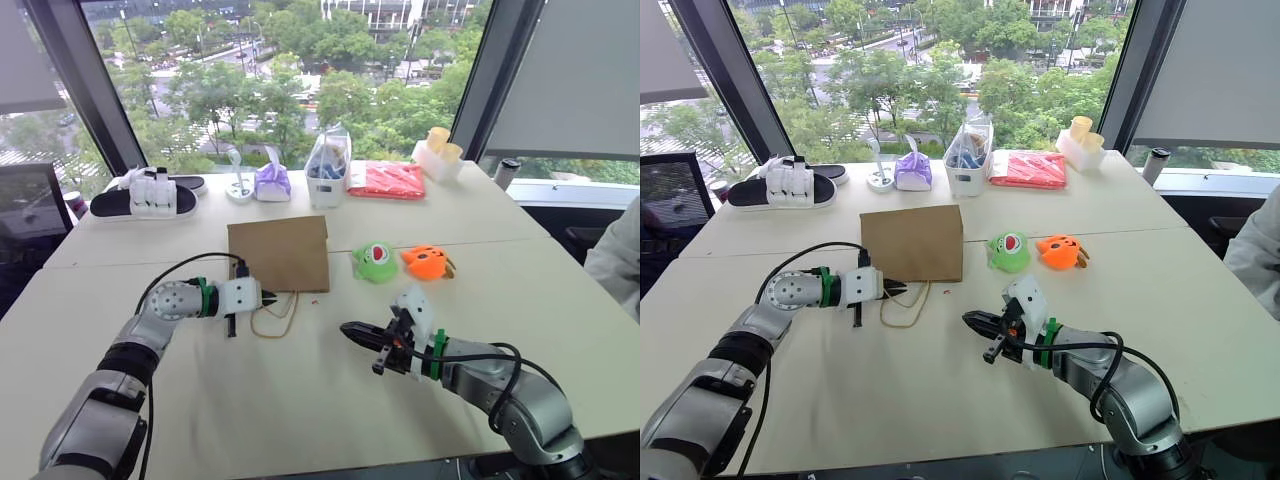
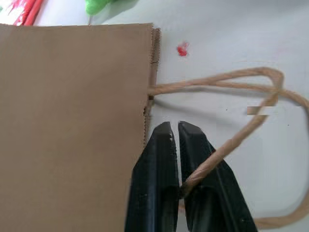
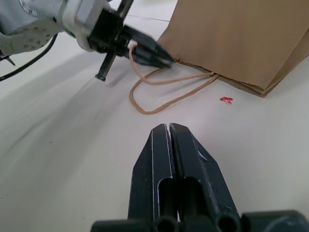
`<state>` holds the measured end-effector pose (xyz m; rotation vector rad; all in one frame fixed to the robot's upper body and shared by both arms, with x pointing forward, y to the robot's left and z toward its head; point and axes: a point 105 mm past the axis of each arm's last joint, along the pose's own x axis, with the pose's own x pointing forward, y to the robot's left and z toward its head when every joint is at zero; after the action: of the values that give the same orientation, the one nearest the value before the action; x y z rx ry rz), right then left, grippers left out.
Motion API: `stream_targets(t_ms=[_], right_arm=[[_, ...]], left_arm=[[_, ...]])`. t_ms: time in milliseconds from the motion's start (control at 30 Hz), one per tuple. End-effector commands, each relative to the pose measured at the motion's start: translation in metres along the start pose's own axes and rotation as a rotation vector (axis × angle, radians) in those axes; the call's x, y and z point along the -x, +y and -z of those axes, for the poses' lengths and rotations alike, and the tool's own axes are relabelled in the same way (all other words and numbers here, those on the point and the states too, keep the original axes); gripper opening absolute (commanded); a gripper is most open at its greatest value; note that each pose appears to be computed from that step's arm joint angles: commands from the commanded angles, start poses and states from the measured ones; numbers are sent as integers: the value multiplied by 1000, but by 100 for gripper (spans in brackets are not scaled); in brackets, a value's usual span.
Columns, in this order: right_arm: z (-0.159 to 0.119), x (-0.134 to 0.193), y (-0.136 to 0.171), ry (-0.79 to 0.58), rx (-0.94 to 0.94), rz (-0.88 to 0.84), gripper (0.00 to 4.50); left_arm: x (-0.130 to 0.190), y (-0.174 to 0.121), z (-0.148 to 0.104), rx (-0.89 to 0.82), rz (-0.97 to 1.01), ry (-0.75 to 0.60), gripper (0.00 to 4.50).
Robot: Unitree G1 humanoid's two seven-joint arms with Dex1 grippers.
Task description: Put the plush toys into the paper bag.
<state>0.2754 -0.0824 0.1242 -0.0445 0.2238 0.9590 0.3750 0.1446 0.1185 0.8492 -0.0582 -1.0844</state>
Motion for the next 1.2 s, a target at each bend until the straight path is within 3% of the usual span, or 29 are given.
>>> stream_targets(t_ms=[33,200,367,533,800,1200], right_arm=[[-8,0,2,-35,21,-4,0],[-10,1,-3,-41,33,16,0],[-29,-6,-10,-127,56,57,0],[-38,-13,-11,-175,64,68,0],[-39,-16,-7,-173,81,59,0],[-15,-41,-13,-87,143,65,0]], left_arm=[[10,33,-28,169,-116,-105,9],[27,58,-74,434,-123,-184,9],[42,44,-99,667,-16,-144,9],[35,19,-118,868,70,-106,9],[9,-7,-134,973,113,-110,9],[17,1,-145,1061,172,-211,9]])
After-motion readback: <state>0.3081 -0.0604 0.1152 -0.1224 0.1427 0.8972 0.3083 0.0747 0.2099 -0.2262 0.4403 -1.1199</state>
